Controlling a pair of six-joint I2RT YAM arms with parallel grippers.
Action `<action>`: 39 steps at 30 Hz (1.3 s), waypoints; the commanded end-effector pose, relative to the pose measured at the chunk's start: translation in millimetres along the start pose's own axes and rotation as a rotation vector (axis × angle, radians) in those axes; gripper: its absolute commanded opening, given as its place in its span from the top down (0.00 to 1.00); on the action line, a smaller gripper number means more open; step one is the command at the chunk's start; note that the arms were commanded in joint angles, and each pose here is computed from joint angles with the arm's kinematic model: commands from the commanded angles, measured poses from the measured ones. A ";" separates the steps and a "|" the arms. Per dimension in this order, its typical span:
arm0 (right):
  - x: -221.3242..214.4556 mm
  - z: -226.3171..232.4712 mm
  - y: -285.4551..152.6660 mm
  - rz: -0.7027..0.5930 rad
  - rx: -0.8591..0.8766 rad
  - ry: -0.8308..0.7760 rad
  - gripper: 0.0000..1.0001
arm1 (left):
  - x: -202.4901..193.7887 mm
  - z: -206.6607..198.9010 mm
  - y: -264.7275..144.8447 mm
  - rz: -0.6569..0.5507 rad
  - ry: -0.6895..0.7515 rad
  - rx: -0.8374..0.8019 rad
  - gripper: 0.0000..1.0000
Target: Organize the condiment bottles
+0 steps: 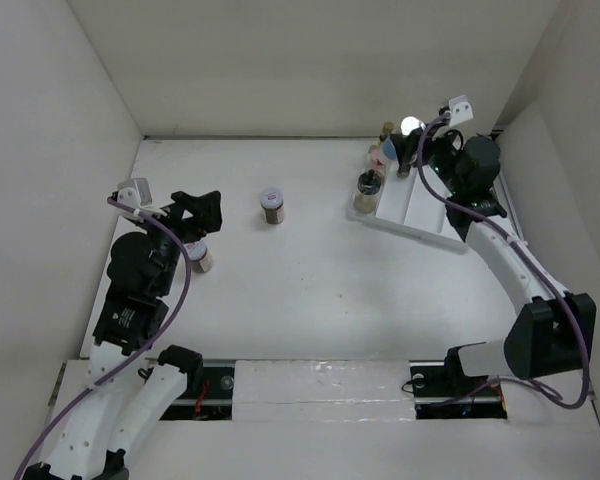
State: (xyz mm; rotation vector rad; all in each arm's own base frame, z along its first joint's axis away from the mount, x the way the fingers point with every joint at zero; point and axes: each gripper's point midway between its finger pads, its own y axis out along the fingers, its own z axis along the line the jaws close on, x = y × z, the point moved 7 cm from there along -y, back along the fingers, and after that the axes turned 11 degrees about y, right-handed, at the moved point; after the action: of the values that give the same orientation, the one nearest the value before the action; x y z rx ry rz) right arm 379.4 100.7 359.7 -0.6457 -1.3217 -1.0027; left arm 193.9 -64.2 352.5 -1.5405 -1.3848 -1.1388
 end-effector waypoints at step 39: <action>-80.1 -71.9 20.6 0.229 -0.360 0.040 0.11 | 1.6 -4.0 9.2 -0.012 0.005 -0.024 0.14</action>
State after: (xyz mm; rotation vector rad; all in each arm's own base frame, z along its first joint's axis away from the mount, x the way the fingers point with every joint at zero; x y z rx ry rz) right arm 441.8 64.1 199.7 -1.0872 -0.8595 -0.9325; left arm 201.8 -68.5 346.8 -1.5563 -1.3502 -1.1264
